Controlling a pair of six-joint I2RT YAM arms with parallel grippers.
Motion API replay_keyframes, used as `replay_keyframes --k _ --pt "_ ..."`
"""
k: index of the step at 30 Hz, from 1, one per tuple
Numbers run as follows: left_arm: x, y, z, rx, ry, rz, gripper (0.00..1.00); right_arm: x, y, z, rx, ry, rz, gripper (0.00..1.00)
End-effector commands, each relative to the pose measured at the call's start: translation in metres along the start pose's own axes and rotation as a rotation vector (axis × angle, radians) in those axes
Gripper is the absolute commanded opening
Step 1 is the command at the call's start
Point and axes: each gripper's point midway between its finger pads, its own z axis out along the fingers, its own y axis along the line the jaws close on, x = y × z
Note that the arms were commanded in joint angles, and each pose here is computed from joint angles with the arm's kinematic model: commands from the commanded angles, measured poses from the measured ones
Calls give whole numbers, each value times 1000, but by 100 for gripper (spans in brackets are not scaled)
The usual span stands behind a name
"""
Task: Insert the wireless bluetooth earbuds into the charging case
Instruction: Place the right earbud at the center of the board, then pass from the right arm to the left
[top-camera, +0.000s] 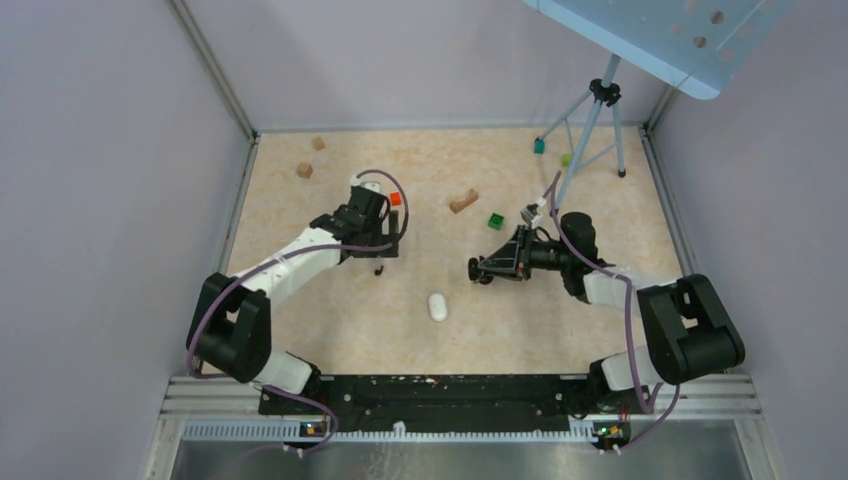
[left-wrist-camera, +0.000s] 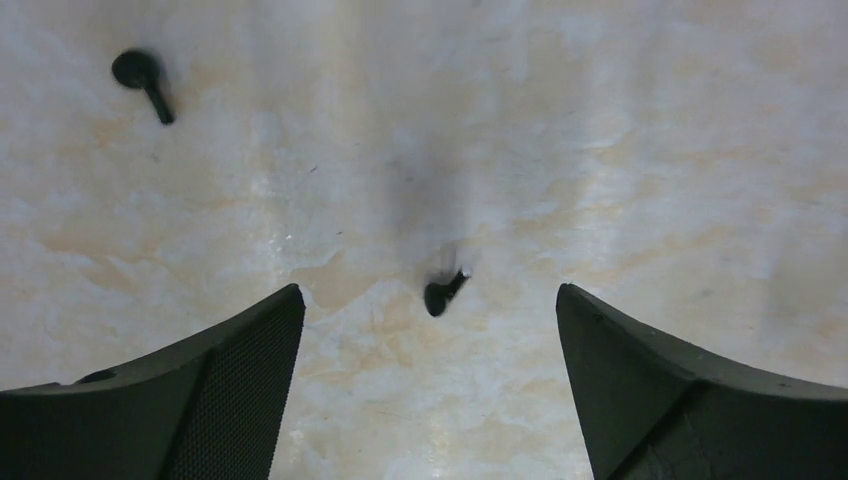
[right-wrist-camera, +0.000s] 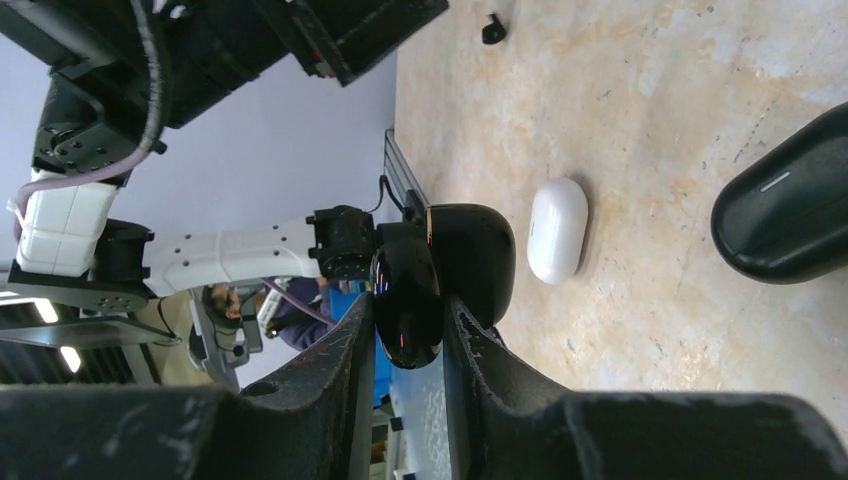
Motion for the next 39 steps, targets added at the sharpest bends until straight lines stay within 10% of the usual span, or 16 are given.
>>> replay_keyframes --k 1,12,39 --pt "-65 -54 -61 340 -205 73 99 -16 39 -3 -83 -33 -103 0" --pt "-34 -165 -186 1314 -99 79 99 -18 120 -11 -428 -28 -132 0" --pt "-30 -177 -191 1458 -14 -38 68 3 138 1 -516 21 -131 0"
